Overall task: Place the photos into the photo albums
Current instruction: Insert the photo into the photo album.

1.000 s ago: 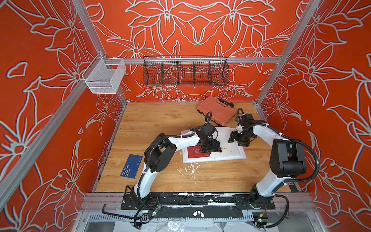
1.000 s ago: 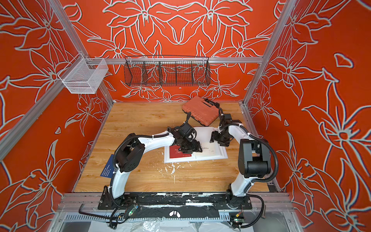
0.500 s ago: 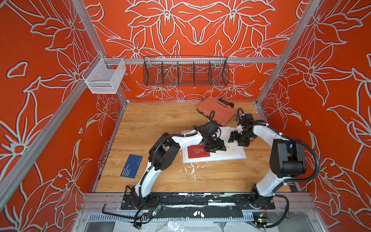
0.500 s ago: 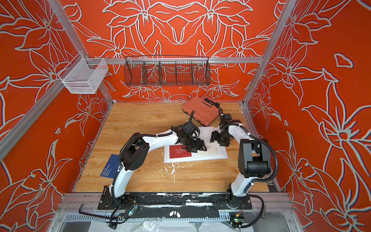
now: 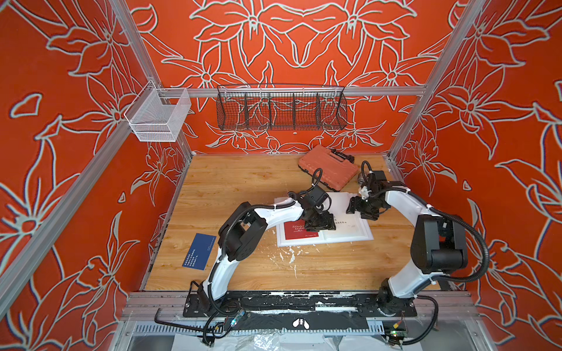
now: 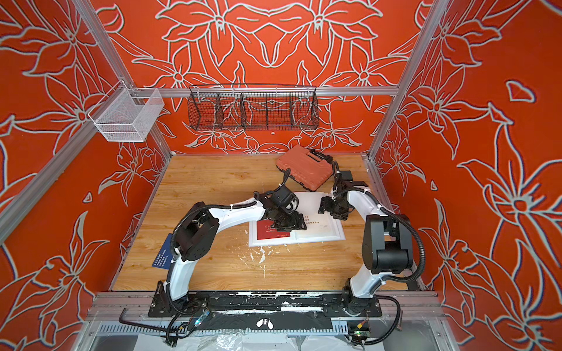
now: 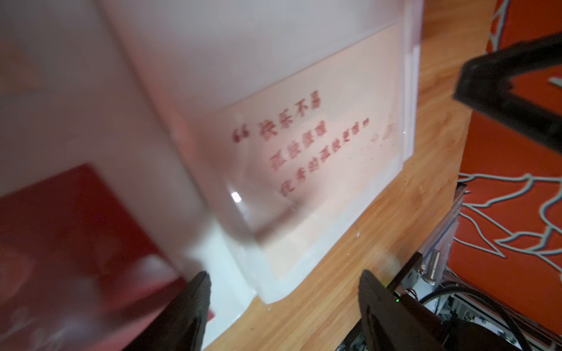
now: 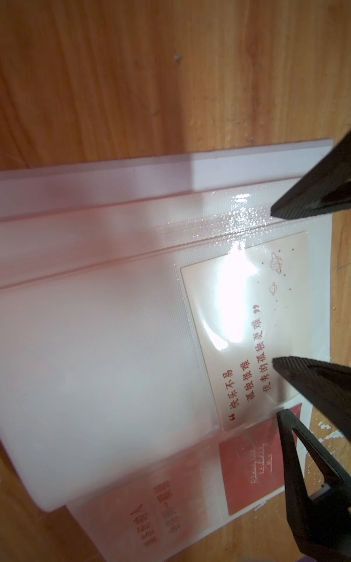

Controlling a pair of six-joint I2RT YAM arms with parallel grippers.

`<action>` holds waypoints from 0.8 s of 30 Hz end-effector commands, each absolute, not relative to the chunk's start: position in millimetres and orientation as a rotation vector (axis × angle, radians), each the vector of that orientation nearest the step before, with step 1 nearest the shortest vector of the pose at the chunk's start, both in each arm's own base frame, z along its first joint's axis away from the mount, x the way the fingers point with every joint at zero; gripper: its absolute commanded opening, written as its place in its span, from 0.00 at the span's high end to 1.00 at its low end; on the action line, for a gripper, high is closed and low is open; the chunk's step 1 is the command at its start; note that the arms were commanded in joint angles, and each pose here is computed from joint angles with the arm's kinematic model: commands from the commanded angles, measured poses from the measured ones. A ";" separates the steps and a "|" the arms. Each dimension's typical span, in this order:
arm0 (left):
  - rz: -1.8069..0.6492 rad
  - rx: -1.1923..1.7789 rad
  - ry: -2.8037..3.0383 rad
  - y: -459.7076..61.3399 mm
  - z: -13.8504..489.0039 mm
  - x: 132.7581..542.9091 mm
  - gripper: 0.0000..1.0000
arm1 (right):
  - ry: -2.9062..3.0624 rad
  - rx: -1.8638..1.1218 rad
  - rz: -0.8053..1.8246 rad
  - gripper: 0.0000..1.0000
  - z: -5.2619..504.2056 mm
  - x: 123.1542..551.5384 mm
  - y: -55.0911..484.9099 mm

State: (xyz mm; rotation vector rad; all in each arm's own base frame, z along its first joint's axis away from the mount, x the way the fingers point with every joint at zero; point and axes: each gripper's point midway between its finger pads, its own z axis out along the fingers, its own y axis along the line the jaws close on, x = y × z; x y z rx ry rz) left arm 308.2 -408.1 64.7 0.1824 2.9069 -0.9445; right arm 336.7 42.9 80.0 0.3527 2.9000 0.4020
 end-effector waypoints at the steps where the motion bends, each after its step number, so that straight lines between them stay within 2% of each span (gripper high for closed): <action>1: -0.830 0.134 2.854 -380.3 85.4 321.0 0.25 | 2.843 0.345 0.394 0.26 95.6 339.2 41.2; 6: -0.773 0.012 2.806 -344.2 106.7 332.8 0.24 | 2.784 0.264 0.431 0.26 115.2 345.5 50.8; 10: -0.708 -0.201 2.733 -290.3 123.6 340.8 0.24 | 2.757 0.177 0.492 0.27 123.5 354.0 74.1; 13: -0.564 -0.379 2.717 -235.6 126.4 334.9 0.24 | 2.742 0.116 0.508 0.27 124.1 362.6 94.7; 19: -0.267 -0.953 2.635 -106.3 115.4 288.4 0.17 | 2.723 0.000 0.563 0.27 123.6 374.1 136.7; 24: -0.044 -1.336 2.453 -24.8 113.1 239.0 0.04 | 2.714 -0.096 0.621 0.27 121.3 379.7 164.0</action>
